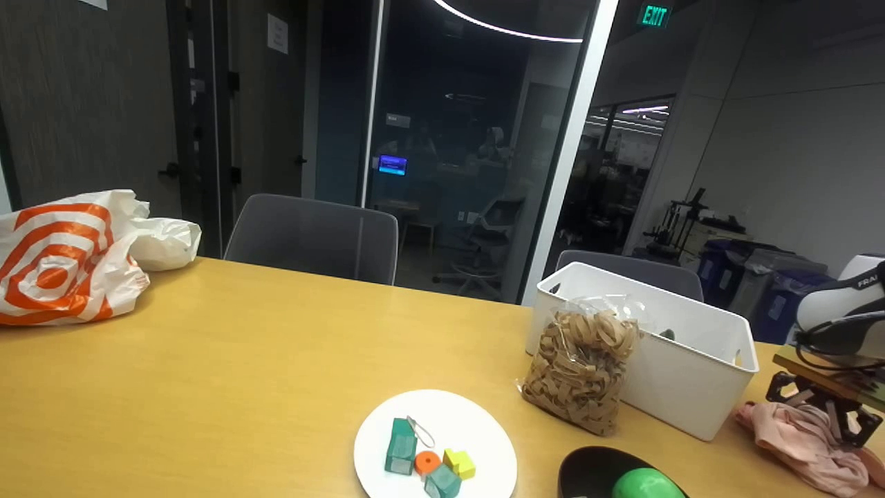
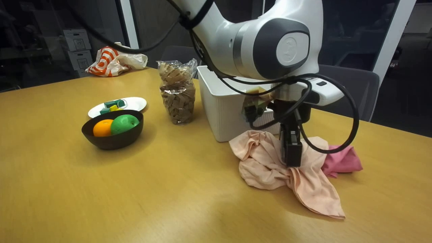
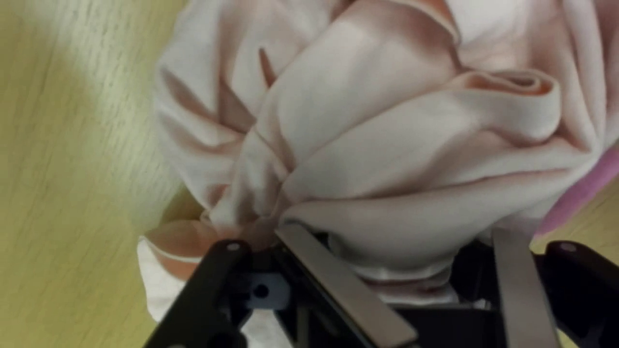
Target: Put the two shirts in the white basket together
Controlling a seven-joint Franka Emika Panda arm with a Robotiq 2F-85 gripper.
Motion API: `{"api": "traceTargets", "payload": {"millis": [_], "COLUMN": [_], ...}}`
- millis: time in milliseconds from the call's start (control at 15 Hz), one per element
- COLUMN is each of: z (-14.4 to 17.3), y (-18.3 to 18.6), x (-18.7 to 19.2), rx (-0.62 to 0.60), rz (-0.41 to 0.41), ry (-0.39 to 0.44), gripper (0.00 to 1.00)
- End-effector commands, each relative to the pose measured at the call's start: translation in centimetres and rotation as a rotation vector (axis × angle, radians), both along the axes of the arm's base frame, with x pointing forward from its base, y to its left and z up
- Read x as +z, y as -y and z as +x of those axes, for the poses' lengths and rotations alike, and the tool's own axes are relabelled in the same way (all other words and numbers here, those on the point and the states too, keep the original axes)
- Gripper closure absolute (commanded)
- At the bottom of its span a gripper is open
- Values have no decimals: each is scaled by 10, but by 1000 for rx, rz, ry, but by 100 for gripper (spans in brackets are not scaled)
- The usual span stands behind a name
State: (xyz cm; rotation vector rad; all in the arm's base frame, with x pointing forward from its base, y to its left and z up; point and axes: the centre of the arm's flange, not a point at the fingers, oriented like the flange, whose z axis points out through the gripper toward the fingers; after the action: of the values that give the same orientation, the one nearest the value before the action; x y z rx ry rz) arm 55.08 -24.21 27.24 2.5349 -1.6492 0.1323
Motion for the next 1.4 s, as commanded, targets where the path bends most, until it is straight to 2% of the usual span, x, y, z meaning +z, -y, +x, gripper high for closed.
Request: {"api": "traceTargets", "payload": {"millis": [0,333,867,1333], "z": [-4,-21,-47,-59], "y": [1,17,40,38], "x": [-3,20,103,176], "rx": [-36,-105,-161,-166], "rz": [38,37,-59,-146], "ry": [-13,19,150,273], "gripper": [87,100,98,99]}}
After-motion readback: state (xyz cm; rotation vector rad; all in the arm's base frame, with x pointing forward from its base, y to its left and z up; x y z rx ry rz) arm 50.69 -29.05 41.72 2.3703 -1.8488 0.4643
